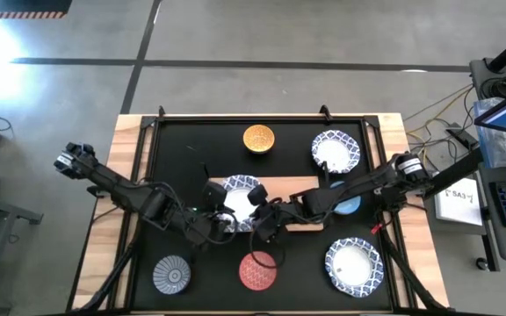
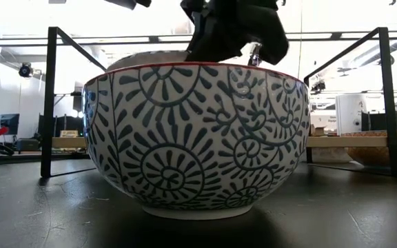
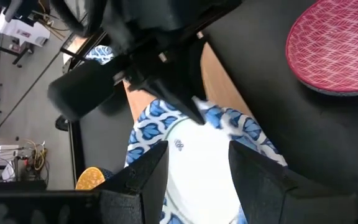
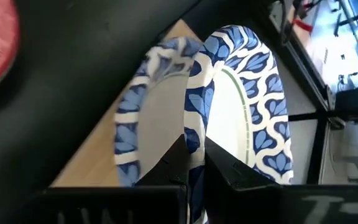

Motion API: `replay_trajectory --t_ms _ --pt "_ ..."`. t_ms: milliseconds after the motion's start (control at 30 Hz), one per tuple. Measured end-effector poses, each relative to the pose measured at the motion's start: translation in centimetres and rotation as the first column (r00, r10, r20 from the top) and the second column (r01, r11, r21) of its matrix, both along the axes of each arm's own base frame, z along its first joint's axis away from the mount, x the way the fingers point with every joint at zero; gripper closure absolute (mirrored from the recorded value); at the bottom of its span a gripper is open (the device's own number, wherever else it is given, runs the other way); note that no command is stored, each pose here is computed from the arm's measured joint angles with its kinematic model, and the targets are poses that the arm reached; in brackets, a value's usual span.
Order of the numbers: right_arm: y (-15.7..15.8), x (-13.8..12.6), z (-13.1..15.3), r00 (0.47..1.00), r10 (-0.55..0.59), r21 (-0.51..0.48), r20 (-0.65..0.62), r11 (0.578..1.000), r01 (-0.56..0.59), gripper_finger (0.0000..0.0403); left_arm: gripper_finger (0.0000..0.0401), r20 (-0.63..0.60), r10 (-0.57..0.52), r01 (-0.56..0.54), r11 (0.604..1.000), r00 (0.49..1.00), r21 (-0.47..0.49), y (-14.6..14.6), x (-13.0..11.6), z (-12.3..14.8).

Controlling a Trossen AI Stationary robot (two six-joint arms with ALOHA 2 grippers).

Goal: Place and stack bowls onto a shelf
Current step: Stack the middle left white patterned bowl on top of the other white patterned bowl on the shelf

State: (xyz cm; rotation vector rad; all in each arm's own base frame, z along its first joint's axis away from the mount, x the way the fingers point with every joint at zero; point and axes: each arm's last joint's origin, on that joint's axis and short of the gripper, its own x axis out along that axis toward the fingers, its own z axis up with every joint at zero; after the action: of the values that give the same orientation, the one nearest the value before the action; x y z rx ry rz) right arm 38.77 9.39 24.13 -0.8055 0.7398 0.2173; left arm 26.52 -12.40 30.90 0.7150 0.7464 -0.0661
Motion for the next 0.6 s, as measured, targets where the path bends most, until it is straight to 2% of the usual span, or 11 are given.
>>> replay_trajectory --t_ms 267,600 --pt "-1.0 0.4 0.1 0.999 -0.038 0.023 0.023 0.999 0.038 0.0390 0.0250 0.000 0.003 -0.003 1.000 1.000 -0.005 -0.1 0.0 0.0" --pt "-1.2 0.5 0.0 1.000 0.016 0.058 0.002 0.998 -0.016 0.0386 0.0250 -0.001 0.003 -0.003 1.000 1.000 -0.005 -0.1 0.0 -0.1"
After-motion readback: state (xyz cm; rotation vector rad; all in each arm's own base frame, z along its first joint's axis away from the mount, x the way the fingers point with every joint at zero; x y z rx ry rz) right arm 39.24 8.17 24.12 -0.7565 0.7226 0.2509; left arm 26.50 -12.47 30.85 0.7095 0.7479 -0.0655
